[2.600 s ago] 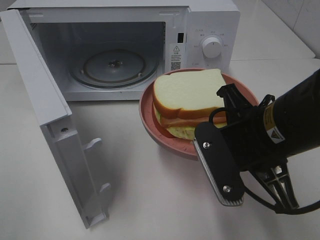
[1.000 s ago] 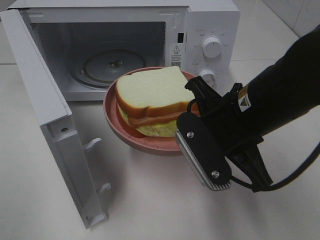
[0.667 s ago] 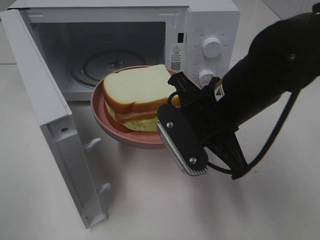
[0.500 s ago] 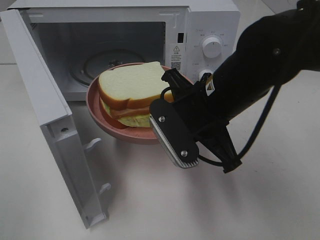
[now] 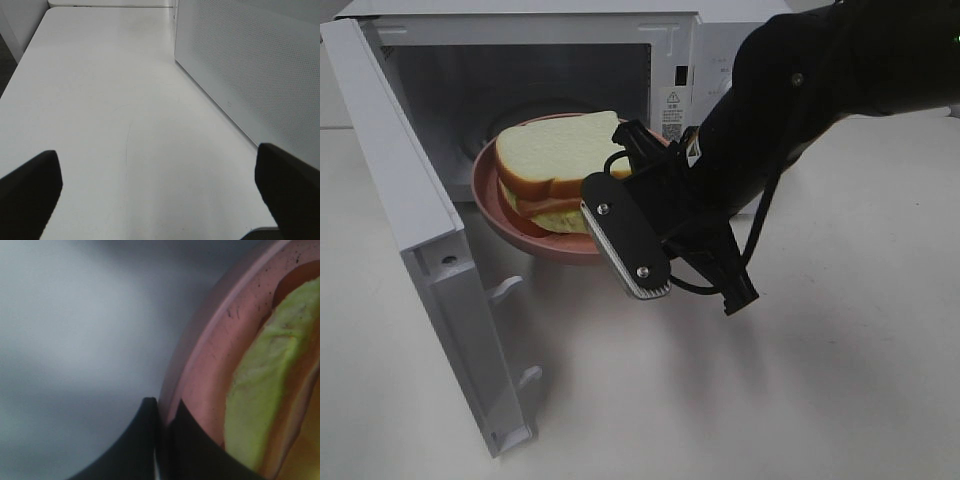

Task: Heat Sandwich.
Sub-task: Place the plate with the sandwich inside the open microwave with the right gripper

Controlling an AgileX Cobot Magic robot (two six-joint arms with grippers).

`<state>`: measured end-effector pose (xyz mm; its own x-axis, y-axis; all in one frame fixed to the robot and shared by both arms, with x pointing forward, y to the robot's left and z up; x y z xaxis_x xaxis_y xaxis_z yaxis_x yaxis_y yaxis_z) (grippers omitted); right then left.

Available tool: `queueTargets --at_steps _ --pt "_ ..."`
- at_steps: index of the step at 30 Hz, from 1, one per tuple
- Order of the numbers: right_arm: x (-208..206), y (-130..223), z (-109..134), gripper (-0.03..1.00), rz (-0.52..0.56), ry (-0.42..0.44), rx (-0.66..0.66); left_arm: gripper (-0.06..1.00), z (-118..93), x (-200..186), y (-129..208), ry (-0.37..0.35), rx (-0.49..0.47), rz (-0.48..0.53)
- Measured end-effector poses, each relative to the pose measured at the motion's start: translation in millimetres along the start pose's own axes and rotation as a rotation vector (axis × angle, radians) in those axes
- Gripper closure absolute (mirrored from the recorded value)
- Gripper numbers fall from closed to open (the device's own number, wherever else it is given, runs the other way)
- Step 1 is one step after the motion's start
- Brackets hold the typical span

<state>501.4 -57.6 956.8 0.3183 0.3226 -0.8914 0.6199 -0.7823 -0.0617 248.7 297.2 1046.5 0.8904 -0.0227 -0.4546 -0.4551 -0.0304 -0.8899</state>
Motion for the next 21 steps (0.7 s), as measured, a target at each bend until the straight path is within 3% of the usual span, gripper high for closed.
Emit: queueTargets --at_steps 10,21 --pt "-2.9 -1.1 -12.6 0.93 -0.002 0.034 -0.01 -0.05 0.0 0.0 0.0 0.0 0.0 0.0" --pt "4.9 -1.3 -16.6 0.93 -0.001 0.014 -0.029 -0.05 0.0 0.0 0.0 0.0 0.0 0.0"
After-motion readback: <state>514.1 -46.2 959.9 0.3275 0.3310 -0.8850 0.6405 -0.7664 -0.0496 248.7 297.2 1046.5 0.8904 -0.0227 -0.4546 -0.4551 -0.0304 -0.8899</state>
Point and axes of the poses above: a point on each arm's last joint axis where the gripper is mounted, x pointing out along that axis toward the gripper, z along the wrist's bending axis when the last joint is at zero, y = z × x, the point moved 2 cm from there along x, pointing out along that axis toward the gripper, and after that the axes turned 1 degree about -x, right-handed, at the moved point
